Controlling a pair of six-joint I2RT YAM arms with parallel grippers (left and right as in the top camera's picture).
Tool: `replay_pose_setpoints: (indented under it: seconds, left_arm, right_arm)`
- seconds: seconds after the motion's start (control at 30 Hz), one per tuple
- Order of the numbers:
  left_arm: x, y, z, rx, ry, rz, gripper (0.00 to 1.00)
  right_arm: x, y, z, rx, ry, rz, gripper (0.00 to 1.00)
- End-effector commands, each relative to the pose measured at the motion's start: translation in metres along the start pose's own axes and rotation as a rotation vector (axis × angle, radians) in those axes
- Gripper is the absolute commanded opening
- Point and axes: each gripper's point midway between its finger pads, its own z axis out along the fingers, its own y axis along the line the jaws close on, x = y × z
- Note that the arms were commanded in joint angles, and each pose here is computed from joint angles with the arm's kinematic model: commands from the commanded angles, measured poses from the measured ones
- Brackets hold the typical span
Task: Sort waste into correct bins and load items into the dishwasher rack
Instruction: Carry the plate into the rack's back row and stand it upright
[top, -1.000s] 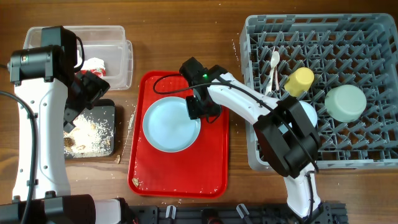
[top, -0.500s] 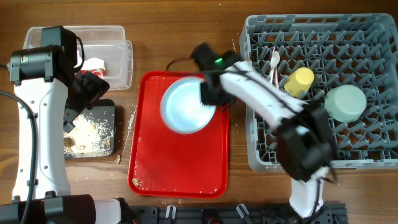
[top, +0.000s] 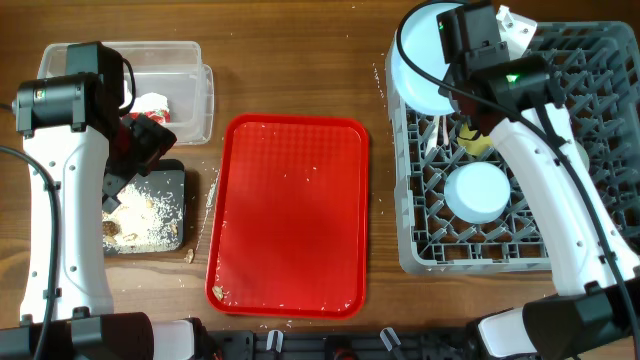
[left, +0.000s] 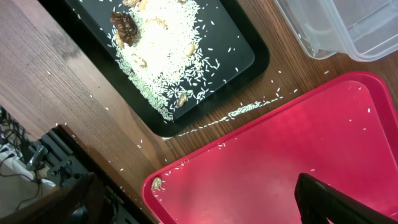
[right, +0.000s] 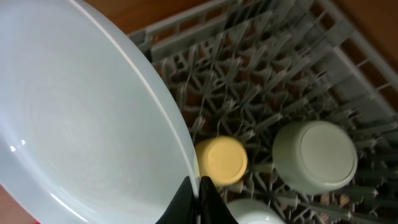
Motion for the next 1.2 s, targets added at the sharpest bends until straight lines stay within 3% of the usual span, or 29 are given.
replay_pose_setpoints:
  seconds: [0.0,0.27,0.57,0.7,0.73,0.77,0.87,1.0,1.17]
  left_arm:
    - [-0.005,0.002,-0.004,-0.001,-0.026,-0.006,1.00]
    - [-0.005,0.002,-0.004,-0.001,-0.026,-0.006,1.00]
    - [-0.005,0.002,-0.004,-0.001,-0.027,-0.006,1.00]
    - [-0.005,0.002,-0.004,-0.001,-0.026,-0.006,1.00]
    - [-0.005,0.002,-0.004,-0.001,-0.026,-0.006,1.00]
    - [-0.005,0.002,-0.004,-0.001,-0.026,-0.006,1.00]
    - [-0.005,0.002,-0.004,-0.001,-0.027,-0.006,1.00]
    - [-0.005,0.002,-0.004,-0.001,-0.027,-0.006,1.00]
    - [-0.005,0.002,-0.004,-0.001,-0.026,-0.006,1.00]
  right_arm:
    - [-0.004,-0.002,0.023,0.107,-0.065,0.012,0.04]
    - [0.001,0.000,0.063,0.273,-0.109,-0.049,0.04]
    - [0.025,0.030,0.066,0.196,-0.047,-0.105,0.04]
    - [0.047,0.060,0.062,0.059,0.045,-0.219,0.16]
    - [0.053,0.066,0.059,0.023,0.069,-0.239,0.25]
    - [0.057,0.069,0.053,-0.003,0.084,-0.242,0.33]
    - [0.058,0.073,0.027,-0.107,0.115,-0.217,0.43]
    - [0.050,0.059,-0.027,-0.241,0.120,-0.153,0.48]
    - [0.054,0.000,-0.102,-0.293,0.096,-0.082,0.48]
